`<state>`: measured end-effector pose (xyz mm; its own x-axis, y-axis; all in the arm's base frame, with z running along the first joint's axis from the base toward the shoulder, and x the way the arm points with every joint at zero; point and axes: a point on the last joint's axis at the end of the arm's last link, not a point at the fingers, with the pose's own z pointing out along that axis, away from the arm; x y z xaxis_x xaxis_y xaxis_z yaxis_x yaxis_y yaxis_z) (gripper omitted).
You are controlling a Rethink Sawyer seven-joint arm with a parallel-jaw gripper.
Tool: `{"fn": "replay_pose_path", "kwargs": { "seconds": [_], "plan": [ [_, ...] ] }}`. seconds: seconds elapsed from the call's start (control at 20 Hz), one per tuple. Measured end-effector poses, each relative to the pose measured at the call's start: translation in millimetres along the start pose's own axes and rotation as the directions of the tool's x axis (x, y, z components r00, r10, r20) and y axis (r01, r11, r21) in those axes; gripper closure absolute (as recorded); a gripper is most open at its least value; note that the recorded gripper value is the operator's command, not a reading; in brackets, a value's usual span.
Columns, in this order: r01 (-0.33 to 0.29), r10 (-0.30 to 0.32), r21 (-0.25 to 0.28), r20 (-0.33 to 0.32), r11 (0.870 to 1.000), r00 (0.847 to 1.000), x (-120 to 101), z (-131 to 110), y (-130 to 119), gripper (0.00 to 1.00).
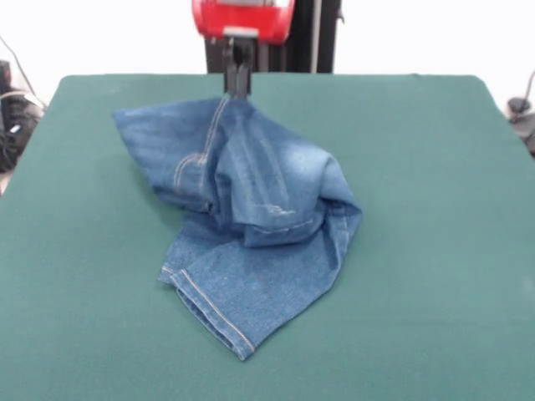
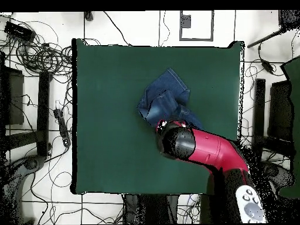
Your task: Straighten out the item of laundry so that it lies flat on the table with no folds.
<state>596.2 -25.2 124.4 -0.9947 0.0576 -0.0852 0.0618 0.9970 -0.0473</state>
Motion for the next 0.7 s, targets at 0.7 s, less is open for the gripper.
{"fn": "replay_pose_path", "kwargs": {
  "seconds": [0.7],
  "plan": [
    [0.018,-0.018,0.009,0.018,1.000,1.000,-11,-75,12,1.00]
  ]
}}
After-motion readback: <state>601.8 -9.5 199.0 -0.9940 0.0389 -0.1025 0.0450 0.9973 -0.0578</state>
